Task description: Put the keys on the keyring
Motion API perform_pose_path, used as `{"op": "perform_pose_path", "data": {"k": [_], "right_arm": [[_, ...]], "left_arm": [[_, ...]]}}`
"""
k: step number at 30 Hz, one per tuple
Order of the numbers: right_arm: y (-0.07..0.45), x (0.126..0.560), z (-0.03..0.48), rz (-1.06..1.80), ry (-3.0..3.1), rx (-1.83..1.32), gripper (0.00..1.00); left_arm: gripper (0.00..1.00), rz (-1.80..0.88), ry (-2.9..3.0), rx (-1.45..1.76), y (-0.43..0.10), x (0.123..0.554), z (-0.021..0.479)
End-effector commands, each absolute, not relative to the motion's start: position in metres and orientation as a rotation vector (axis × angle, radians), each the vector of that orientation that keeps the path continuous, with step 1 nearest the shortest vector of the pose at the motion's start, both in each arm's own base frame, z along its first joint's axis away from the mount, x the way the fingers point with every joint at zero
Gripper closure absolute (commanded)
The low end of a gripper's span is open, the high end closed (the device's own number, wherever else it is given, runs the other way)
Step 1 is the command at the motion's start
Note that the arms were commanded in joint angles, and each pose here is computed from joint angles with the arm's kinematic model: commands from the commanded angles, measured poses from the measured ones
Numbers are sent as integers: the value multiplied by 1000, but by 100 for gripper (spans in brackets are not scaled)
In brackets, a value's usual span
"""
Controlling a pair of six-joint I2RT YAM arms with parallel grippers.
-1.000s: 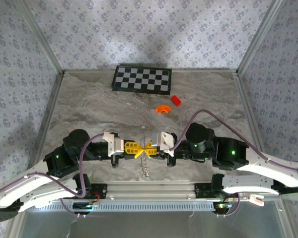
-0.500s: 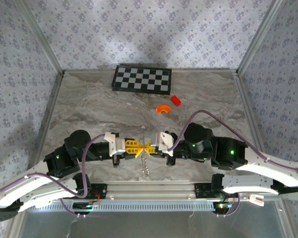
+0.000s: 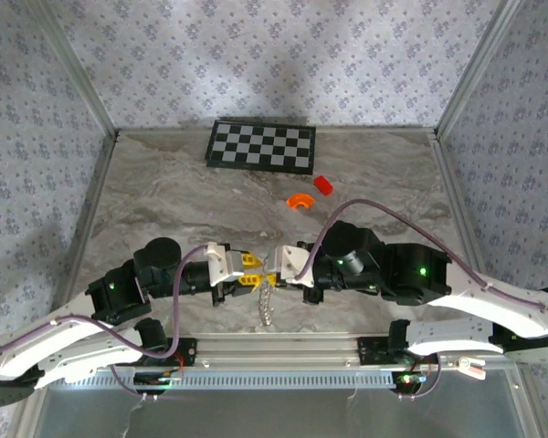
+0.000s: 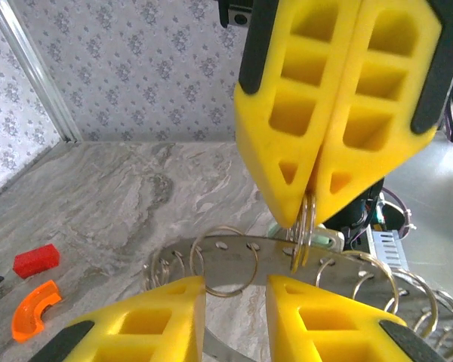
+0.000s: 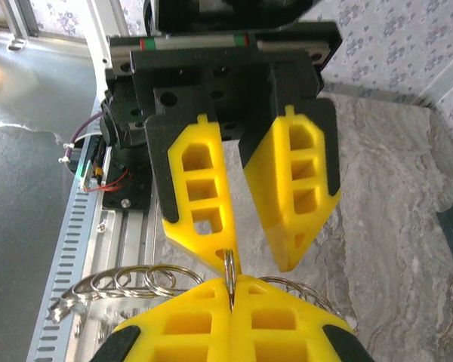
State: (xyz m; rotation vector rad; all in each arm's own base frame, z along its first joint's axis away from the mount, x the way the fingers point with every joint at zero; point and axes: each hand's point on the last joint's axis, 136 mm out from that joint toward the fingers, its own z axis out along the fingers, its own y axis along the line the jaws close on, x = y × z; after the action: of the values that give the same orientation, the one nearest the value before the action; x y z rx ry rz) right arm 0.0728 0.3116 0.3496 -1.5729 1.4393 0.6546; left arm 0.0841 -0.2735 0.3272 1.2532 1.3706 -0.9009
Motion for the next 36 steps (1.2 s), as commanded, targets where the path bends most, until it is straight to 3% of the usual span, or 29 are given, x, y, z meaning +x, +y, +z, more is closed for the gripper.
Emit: {"op": "perform_pose_path", "data": {"k": [1,16,25,36], "right_arm": [[307,73,365,650,1420,-1544,100],[304,75,360,618,1422,-1552,100],[304,78,356,596,1432,-1551,100],[304,78,358,595,1421,-1549,100]], "left_arm": [[73,-900,1312,1213,-267,83,354],[73,-963,1298,1214,-271,77,356],[65,-1037,1277,1246,-277,67,357],[70,-1019,1282,1242,-279,71,358]]}}
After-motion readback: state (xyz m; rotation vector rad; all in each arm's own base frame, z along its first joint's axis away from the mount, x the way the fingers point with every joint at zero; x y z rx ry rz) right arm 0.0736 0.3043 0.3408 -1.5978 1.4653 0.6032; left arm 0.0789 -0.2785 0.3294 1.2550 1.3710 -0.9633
